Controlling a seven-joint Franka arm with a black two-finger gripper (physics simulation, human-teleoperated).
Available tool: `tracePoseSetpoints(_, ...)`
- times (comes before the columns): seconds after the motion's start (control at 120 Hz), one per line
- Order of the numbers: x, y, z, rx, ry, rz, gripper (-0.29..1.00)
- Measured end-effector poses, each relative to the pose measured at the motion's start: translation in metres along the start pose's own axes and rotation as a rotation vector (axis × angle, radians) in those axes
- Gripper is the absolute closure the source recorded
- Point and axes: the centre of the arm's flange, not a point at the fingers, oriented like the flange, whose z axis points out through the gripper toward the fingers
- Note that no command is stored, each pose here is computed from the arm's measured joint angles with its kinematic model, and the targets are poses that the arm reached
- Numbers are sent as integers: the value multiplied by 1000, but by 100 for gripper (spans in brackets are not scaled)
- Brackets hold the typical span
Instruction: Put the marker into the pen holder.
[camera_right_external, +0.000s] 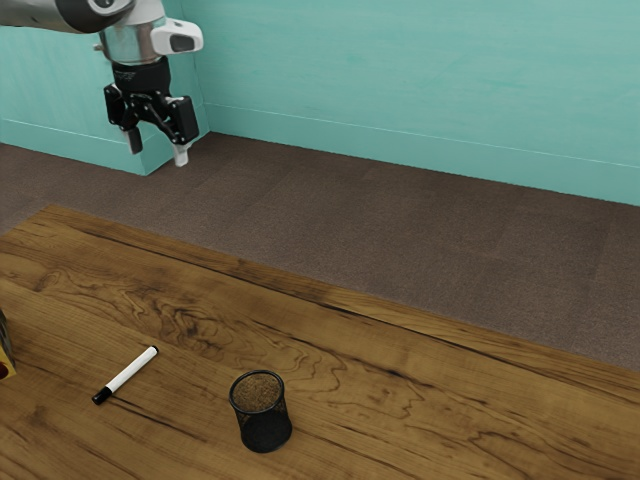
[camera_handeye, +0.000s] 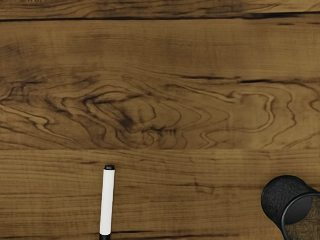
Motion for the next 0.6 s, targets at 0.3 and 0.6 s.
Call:
tracePoseSetpoints(0.3,-4,-11,0,4,-3,-18,0)
tracePoseSetpoints(0.6,-127,-96,277,-25,-344,-130,0)
